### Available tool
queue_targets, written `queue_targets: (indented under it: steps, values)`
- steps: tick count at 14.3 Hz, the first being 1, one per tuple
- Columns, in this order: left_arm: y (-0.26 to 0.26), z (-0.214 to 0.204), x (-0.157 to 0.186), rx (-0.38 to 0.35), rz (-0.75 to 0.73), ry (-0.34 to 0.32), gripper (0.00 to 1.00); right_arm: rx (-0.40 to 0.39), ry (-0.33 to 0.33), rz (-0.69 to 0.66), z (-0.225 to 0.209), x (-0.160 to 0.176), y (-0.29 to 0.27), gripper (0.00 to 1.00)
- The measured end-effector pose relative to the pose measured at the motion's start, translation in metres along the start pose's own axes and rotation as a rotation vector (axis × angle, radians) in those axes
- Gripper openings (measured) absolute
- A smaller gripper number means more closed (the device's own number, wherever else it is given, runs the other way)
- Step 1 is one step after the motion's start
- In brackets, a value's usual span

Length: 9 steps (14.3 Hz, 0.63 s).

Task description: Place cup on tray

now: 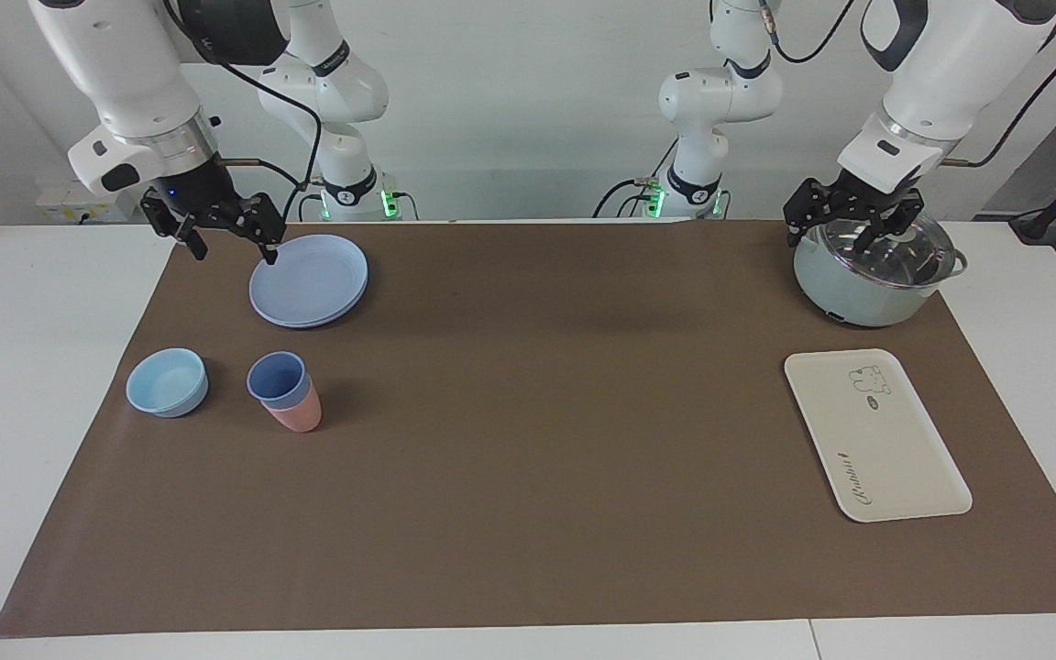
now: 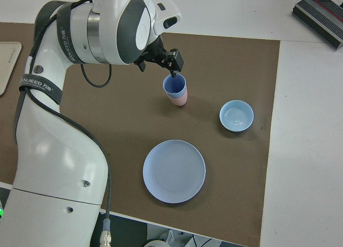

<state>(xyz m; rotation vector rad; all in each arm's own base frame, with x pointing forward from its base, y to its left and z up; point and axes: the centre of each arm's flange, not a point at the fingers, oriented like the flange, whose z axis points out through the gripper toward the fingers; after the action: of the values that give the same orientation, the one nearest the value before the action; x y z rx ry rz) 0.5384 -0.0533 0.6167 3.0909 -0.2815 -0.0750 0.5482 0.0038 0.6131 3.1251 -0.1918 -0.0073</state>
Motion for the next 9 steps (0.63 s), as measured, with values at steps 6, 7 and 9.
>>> queue_targets:
  steps: [6,7,9]
  values:
    - [0.0000,0.0000,0.0000,0.000,0.000,0.000,1.00,-0.002,-0.010,-0.009,0.0008,-0.0018,-0.0050,1.00]
    - [0.0000,0.0000,0.0000,0.000,0.000,0.000,1.00,-0.003,-0.020,-0.011,0.0017,-0.0030,-0.0054,1.00]
    - [0.0000,0.0000,0.0000,0.000,0.000,0.000,1.00,-0.008,-0.060,-0.012,0.0046,-0.0078,-0.0054,1.00]
